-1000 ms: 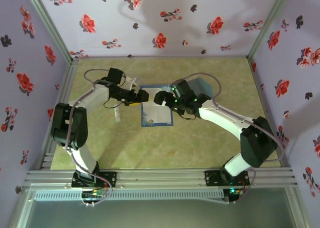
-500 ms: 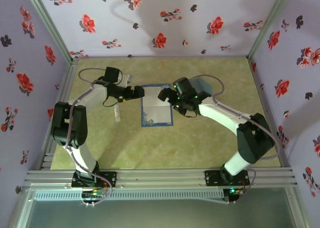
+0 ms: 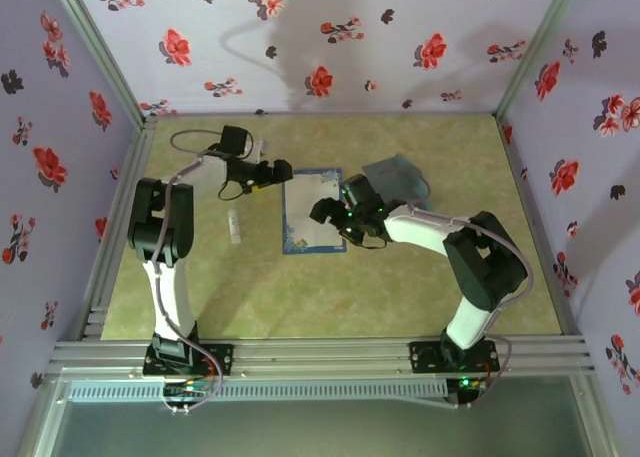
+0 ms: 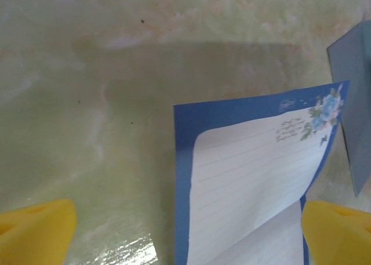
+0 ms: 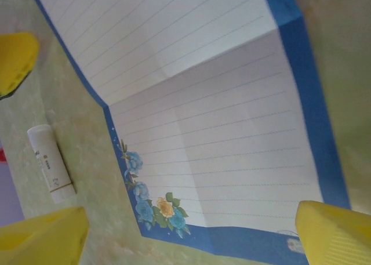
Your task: Place the letter into the envelope and seal it
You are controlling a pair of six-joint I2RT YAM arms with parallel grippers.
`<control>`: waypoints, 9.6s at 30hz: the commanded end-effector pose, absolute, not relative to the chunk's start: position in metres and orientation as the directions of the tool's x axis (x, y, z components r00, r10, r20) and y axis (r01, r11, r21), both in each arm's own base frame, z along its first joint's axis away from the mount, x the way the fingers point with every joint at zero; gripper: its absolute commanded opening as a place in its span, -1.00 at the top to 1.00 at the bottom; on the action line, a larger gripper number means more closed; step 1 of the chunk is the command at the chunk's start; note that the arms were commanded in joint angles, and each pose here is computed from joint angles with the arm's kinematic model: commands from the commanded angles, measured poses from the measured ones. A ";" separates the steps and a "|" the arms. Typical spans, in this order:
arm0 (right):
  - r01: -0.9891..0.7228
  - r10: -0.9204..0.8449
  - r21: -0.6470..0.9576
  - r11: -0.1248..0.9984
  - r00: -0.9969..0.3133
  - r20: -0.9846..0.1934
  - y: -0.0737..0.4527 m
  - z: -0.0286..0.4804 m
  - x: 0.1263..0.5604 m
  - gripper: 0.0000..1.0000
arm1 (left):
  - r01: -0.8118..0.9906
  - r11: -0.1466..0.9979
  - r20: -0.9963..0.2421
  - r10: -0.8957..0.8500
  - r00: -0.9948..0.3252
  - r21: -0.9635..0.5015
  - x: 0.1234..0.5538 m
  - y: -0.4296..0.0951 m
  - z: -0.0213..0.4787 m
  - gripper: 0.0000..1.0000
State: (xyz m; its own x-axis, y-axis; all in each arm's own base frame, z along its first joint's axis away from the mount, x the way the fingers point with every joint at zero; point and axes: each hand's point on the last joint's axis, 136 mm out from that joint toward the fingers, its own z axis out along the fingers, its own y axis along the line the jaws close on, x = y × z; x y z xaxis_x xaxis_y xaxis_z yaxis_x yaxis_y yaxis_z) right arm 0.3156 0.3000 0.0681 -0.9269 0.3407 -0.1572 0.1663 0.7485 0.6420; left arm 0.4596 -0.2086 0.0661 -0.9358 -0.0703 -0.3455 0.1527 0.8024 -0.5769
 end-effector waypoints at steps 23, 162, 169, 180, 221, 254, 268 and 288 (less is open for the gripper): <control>0.096 0.226 0.576 0.812 -0.961 -0.157 0.307 0.019 0.313 -0.86 | 0.271 0.634 -0.371 -0.027 -0.928 -0.724 0.464 -0.259 0.090 -0.91; -0.049 0.089 0.812 0.582 -0.988 -0.123 0.298 0.178 0.387 1.00 | 0.381 0.673 -0.674 -0.240 -0.699 -0.635 0.378 -0.219 0.247 -0.99; -0.120 0.072 0.830 0.545 -0.979 -0.189 0.297 0.202 0.387 1.00 | 0.387 0.619 -0.633 -0.237 -0.737 -0.683 0.375 -0.224 0.238 -0.99; -0.141 0.094 0.886 0.442 -0.975 -0.202 0.304 0.230 0.389 1.00 | 0.363 0.569 -0.586 -0.274 -0.763 -0.738 0.392 -0.216 0.217 -0.99; -0.146 0.221 0.946 0.289 -0.952 -0.214 0.320 0.253 0.428 1.00 | 0.433 0.220 -0.486 -0.370 -0.792 -0.874 0.418 -0.263 0.243 -0.96; -0.139 0.234 0.914 0.382 -0.942 -0.241 0.308 0.224 0.426 1.00 | 0.492 0.229 -0.542 -0.323 -0.776 -0.840 0.401 -0.266 0.269 0.53; -0.156 0.253 0.911 0.383 -0.931 -0.265 0.299 0.236 0.426 0.36 | 0.505 0.225 -0.553 -0.322 -0.768 -0.833 0.402 -0.266 0.275 0.78; -0.220 0.259 0.954 0.203 -0.928 -0.269 0.294 0.247 0.402 -0.44 | 0.542 0.212 -0.580 -0.357 -0.732 -0.813 0.403 -0.264 0.299 0.76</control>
